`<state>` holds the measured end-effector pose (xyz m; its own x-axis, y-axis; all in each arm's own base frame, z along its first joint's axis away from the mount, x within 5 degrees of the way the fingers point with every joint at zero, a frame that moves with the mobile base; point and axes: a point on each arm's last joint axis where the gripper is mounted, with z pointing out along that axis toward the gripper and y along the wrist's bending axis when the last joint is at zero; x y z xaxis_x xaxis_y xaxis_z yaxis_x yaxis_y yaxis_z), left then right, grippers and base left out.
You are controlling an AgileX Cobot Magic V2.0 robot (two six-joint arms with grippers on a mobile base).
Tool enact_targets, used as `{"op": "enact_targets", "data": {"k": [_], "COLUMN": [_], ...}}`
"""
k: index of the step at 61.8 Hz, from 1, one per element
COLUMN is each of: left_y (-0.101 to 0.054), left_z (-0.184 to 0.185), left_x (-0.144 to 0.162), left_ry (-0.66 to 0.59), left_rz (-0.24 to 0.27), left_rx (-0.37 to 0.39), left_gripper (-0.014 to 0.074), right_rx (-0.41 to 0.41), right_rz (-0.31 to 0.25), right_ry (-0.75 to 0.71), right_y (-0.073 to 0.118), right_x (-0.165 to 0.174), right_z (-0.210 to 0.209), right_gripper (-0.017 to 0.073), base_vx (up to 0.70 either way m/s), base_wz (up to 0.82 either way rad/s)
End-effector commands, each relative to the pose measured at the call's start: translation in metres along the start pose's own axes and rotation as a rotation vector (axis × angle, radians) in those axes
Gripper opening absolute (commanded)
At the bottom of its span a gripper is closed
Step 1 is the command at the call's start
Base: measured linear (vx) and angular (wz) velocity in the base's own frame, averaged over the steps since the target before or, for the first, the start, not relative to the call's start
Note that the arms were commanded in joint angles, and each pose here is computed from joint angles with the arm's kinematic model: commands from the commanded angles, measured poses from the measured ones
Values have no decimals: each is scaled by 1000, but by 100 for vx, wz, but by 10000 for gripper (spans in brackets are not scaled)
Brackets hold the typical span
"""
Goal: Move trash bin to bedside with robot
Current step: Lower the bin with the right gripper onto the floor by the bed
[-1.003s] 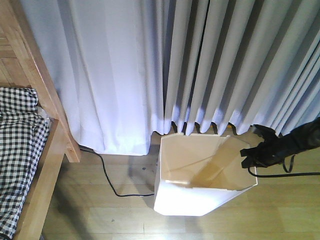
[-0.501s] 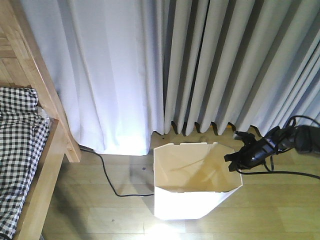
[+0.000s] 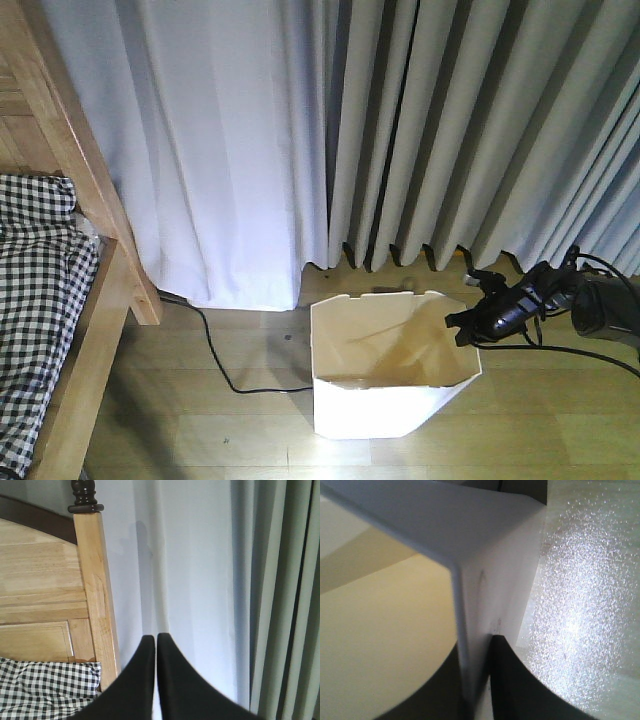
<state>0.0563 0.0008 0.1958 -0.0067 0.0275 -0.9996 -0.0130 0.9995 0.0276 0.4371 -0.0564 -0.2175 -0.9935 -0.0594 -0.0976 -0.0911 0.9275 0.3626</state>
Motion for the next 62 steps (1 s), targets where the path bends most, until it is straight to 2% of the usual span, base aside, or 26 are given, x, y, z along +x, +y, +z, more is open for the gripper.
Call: {"op": "enact_targets", "data": {"k": [1, 21, 35, 47, 62], "left_y": [0, 0, 0, 0, 0], "left_z": [0, 0, 0, 0, 0], "left_x": [-3, -3, -3, -3, -3], "left_ry": [-70, -70, -70, -70, -70], "left_rz": [-23, -23, -23, -23, -23], "left_rx": [7, 7, 7, 7, 7], "left_gripper": [-6, -6, -6, -6, -6], "right_rx": [-88, -63, -43, -31, 5], "right_rz": [48, 28, 39, 41, 68], "right_ry": [-65, -48, -29, -42, -56], "right_y": [11, 9, 7, 6, 3], "right_x": [-26, -23, -21, -23, -24], "right_z": [-27, -25, -25, -25, -25], "right_gripper": [17, 86, 150, 298, 499], "base_vx": [0, 0, 0, 0, 0], "base_wz": [0, 0, 0, 0, 0]}}
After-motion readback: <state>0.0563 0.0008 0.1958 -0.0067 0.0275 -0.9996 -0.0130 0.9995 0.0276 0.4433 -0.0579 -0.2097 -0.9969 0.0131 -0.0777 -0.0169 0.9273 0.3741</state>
